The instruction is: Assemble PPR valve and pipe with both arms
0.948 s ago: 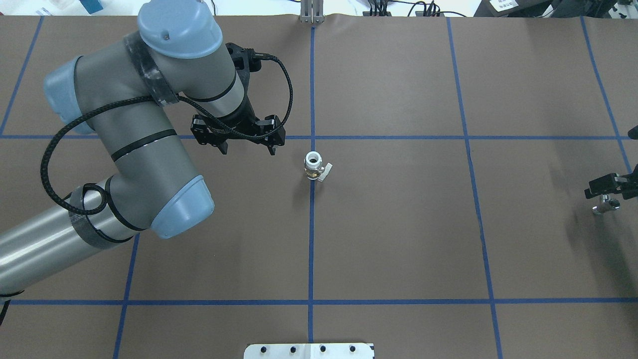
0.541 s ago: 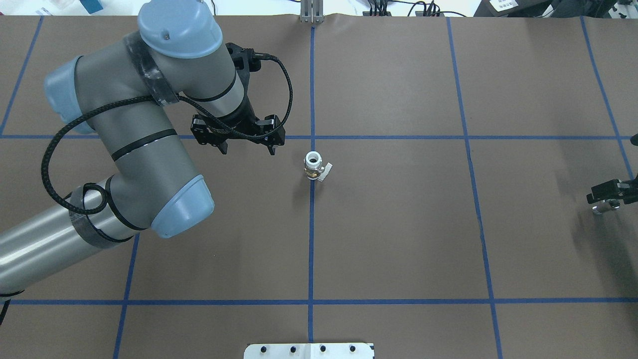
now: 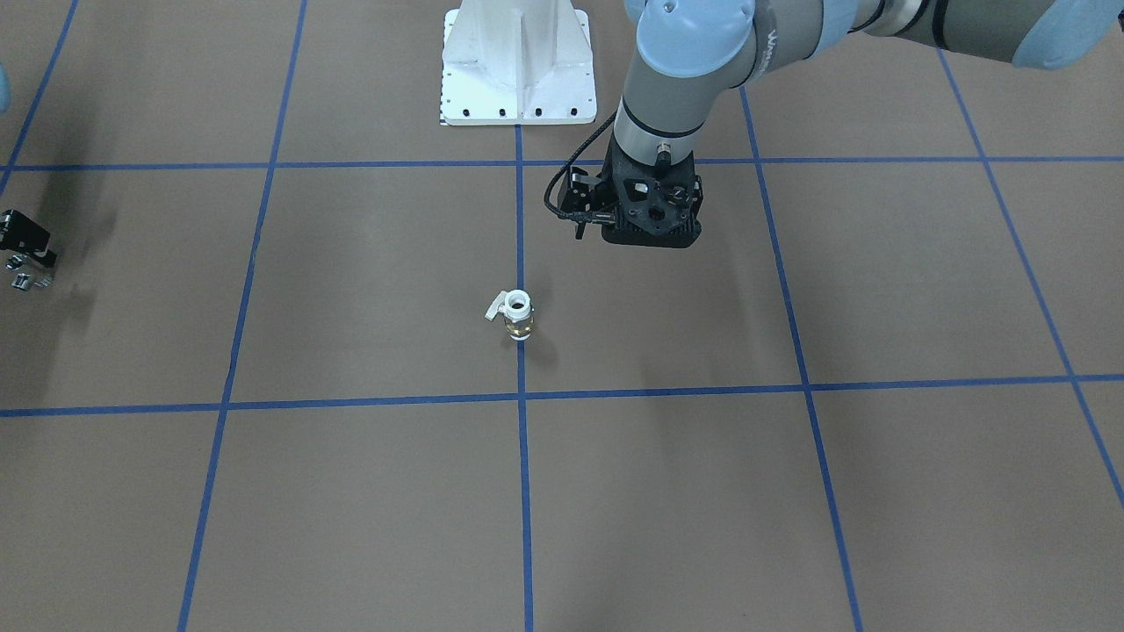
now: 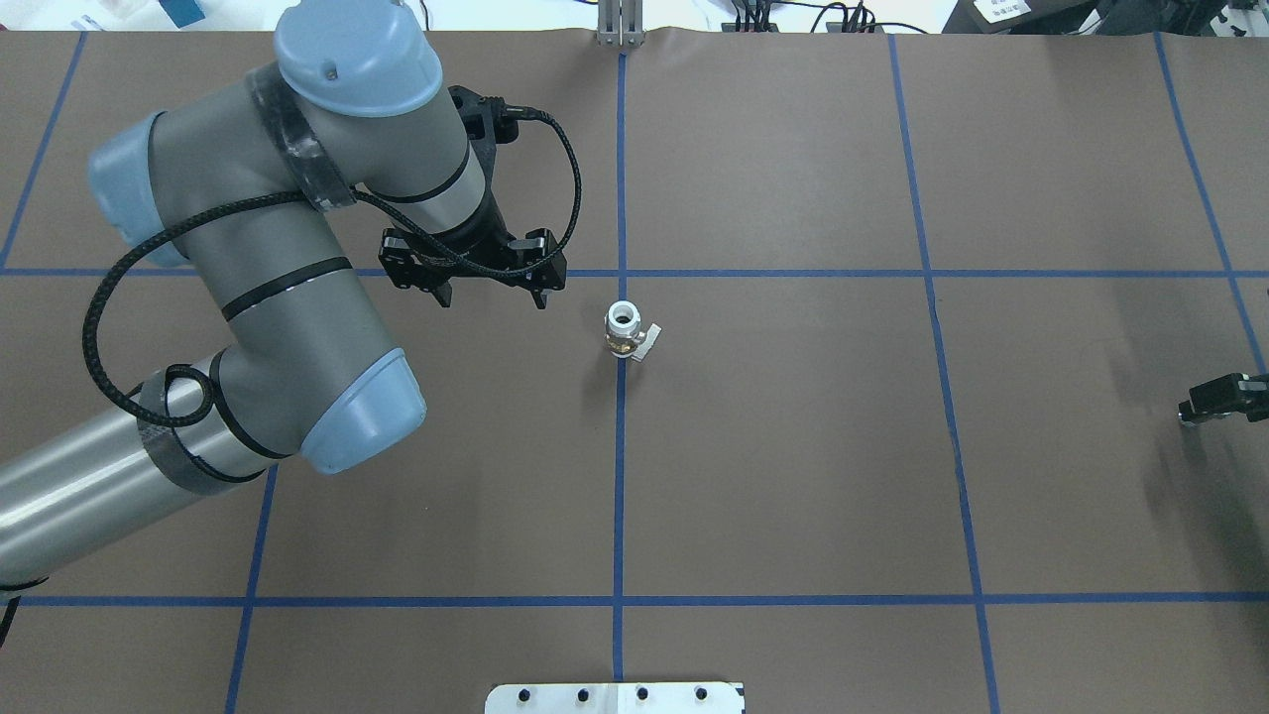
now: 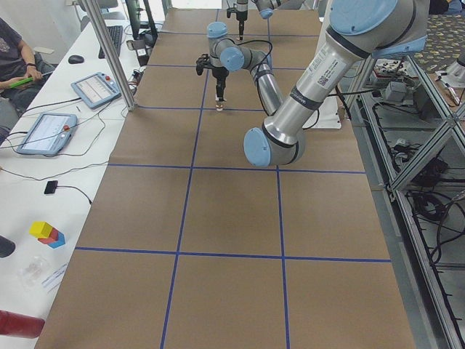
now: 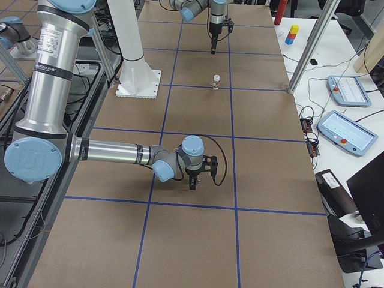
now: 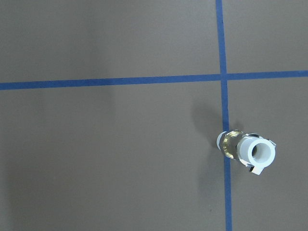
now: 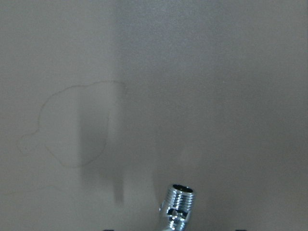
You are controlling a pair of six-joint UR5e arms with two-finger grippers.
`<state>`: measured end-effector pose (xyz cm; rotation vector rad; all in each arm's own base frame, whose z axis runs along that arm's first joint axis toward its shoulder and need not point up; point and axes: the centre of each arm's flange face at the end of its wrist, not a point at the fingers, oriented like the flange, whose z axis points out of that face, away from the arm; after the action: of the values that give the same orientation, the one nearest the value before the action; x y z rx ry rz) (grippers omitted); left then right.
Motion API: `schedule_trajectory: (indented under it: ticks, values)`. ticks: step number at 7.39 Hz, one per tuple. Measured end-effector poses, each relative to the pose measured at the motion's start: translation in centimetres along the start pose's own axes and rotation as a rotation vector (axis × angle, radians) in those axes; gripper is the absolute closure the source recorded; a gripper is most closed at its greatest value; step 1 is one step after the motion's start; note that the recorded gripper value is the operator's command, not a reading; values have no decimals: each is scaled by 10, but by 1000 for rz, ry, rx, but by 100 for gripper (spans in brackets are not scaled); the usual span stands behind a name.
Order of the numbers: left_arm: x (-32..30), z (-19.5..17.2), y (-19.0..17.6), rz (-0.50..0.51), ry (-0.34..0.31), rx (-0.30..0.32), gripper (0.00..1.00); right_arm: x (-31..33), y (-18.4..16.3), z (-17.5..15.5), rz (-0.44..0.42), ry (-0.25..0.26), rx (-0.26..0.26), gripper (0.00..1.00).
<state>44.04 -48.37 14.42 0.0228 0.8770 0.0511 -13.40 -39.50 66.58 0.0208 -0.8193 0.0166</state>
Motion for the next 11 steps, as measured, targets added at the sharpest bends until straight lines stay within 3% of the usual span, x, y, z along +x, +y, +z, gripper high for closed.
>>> schedule_trajectory:
  ticks: [4,5,7,9,10,11]
  values:
    - [-1,1,0,-2,-3,0,1,-5,-3,0,-8,0,5,30]
    - [-1,1,0,-3,-3,0,1,-5,-3,0,-9,1,6,35]
    - [-1,1,0,-4,-3,0,1,-3,-1,0,-7,3,4,54]
    - [-1,2,0,-5,-3,-1,1,-3,-1,0,-6,4,4,87]
    - [-1,2,0,-7,-4,-2,1,-3,-1,-1,-7,3,5,99]
    - [-1,2,0,-8,-4,-2,1,-3,-1,-1,-8,2,6,100]
